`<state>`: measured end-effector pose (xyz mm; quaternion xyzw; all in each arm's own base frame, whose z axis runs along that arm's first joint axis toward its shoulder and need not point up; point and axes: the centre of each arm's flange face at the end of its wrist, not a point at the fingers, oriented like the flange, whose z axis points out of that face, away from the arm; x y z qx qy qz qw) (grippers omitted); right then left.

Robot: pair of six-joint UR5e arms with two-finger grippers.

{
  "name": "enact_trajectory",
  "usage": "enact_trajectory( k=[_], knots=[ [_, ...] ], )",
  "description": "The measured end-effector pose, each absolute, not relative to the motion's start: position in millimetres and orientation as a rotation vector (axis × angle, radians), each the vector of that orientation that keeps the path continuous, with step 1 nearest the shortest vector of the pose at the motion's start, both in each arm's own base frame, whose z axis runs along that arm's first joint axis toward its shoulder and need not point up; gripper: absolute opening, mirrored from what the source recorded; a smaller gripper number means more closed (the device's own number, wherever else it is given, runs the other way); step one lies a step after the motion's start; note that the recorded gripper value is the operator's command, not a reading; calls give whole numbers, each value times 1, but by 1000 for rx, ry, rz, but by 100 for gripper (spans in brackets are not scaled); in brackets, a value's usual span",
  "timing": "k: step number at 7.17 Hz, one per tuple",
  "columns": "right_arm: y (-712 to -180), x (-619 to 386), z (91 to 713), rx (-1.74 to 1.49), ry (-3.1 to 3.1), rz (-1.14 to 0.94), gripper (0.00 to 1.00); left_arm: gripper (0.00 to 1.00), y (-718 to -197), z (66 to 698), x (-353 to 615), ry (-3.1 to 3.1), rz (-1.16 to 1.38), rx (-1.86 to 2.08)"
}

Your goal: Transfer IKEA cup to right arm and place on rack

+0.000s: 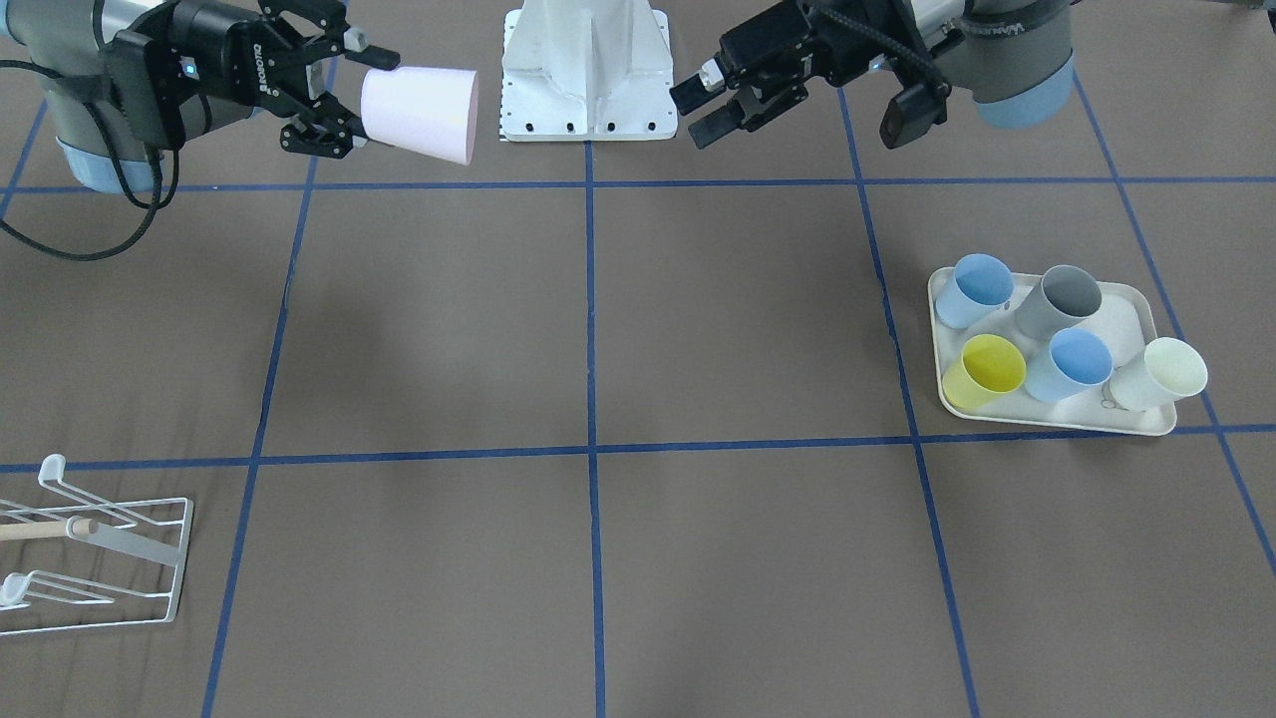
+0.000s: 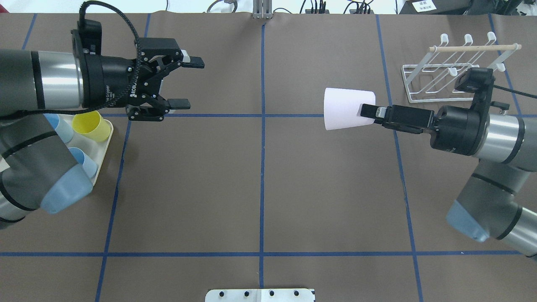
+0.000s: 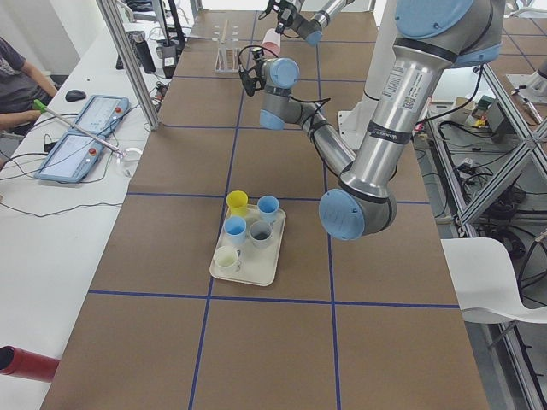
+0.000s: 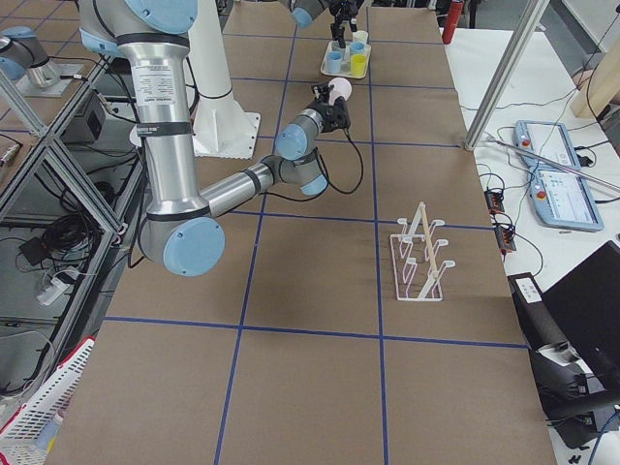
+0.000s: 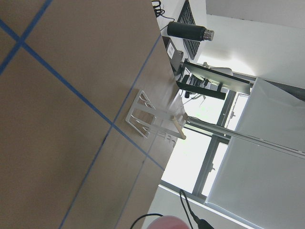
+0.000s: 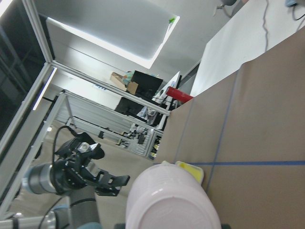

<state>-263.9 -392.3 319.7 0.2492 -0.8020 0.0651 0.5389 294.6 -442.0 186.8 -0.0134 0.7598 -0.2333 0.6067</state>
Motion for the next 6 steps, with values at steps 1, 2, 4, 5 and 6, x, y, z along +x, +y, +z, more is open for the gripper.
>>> enact_trajectory(
  k=[1, 2, 4, 5, 6],
  knots=[
    [-422, -232, 332, 608, -1742, 133, 5, 100, -460, 210, 281, 1636, -513, 54],
    [-452, -187, 344, 618, -1574, 91, 4, 100, -475, 230, 272, 1517, -475, 126],
    [-489, -107, 368, 602, -1335, 33, 3, 100, -499, 257, 258, 1305, -400, 214],
    [-498, -91, 383, 561, -1257, 38, 0, 100, -506, 268, 252, 1237, -372, 235],
    [-506, -83, 396, 513, -1168, 32, 0, 100, -509, 277, 247, 1197, -357, 245]
  ],
)
